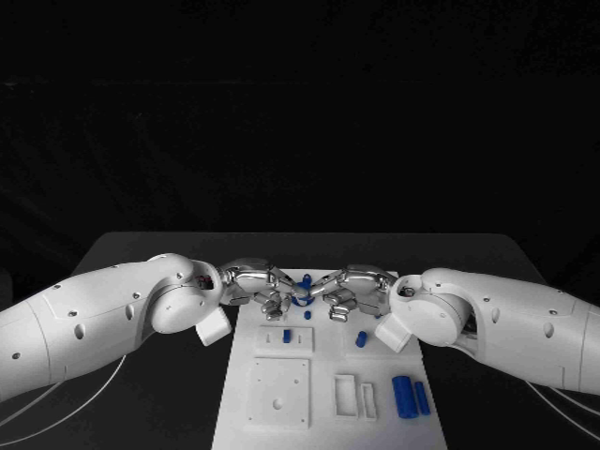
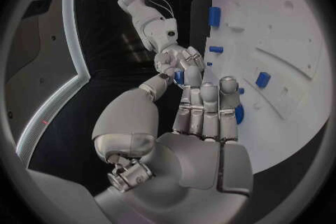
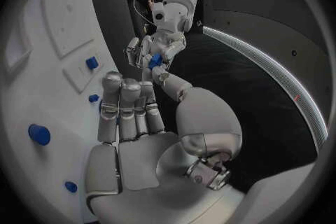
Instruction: Assemble the parts on the task board
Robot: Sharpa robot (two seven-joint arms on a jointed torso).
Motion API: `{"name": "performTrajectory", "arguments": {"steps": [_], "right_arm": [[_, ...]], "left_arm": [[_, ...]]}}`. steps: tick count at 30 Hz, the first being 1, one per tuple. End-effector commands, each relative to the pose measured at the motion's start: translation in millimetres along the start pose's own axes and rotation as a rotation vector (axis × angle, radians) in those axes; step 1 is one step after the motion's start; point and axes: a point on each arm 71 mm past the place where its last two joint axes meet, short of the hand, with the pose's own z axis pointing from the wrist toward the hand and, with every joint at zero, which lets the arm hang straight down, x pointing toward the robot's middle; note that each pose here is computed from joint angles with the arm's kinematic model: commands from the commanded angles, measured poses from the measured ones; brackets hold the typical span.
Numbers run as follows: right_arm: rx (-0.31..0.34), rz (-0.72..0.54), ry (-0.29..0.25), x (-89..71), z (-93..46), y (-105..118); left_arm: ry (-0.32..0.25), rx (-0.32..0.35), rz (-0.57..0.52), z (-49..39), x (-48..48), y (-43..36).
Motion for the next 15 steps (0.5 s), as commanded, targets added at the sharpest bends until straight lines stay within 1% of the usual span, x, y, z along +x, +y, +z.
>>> {"name": "performTrajectory", "arguments": {"steps": [1,15], "right_arm": [[-0.014,-0.004,0.043,6.9,1.2,1.7],[-0.013,-0.008,0.05,8.5,-0.5,1.0]], "left_arm": [[-0.001,0.017,-0.011,0.7,0.4,-2.4],[-0.036,0.008,-0.004,-0.6,-3.9,-0.7]]}}
